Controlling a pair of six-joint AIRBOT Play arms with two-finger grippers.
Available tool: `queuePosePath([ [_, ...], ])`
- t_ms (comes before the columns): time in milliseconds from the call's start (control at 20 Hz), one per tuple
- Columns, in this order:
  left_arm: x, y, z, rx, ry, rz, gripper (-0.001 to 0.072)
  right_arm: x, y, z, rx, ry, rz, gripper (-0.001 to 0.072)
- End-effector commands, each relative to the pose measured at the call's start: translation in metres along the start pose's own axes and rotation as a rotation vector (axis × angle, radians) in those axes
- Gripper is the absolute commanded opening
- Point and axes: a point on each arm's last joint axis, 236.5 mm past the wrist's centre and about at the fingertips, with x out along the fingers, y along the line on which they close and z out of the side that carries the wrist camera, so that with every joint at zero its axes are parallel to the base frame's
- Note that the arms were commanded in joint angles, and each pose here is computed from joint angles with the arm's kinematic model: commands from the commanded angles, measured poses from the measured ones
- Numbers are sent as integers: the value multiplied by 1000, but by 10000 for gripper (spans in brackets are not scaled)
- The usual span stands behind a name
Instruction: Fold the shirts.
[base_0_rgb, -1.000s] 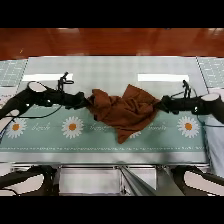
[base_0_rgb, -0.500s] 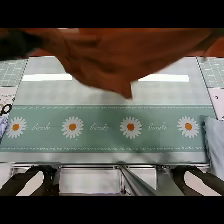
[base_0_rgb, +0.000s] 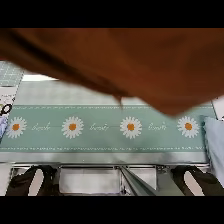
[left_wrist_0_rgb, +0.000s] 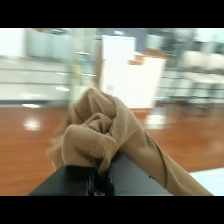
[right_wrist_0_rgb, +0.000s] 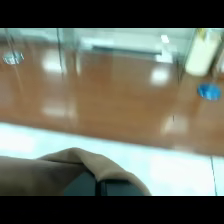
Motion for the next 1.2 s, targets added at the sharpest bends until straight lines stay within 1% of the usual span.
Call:
queuePosePath([
  [0,-49,16,-13,64,40,232,25,-25,-2,-56,60,126,-56,24],
  [100,-55,38,-49,38,172,312,25,-16,-1,-92,117,204,-51,24],
  [200,-44,55,-92,-36,302,311,25,3,-1,-129,182,295,-35,24],
  [350,-9,80,-185,-203,507,225,25,52,3,-177,261,406,37,24],
  [450,12,93,-263,-333,652,140,25,94,-3,-220,318,504,64,24],
  [500,21,102,-302,-411,700,118,25,114,-7,-243,354,564,65,24],
  [600,39,126,-366,-494,758,143,25,159,-19,-279,396,633,68,24],
  [700,58,151,-412,-525,793,198,25,211,-35,-303,456,660,54,25],
  [900,104,186,-473,-538,815,293,25,314,-63,-345,602,624,34,25],
  [1150,140,178,-523,-516,886,280,25,411,-64,-380,788,614,126,25],
])
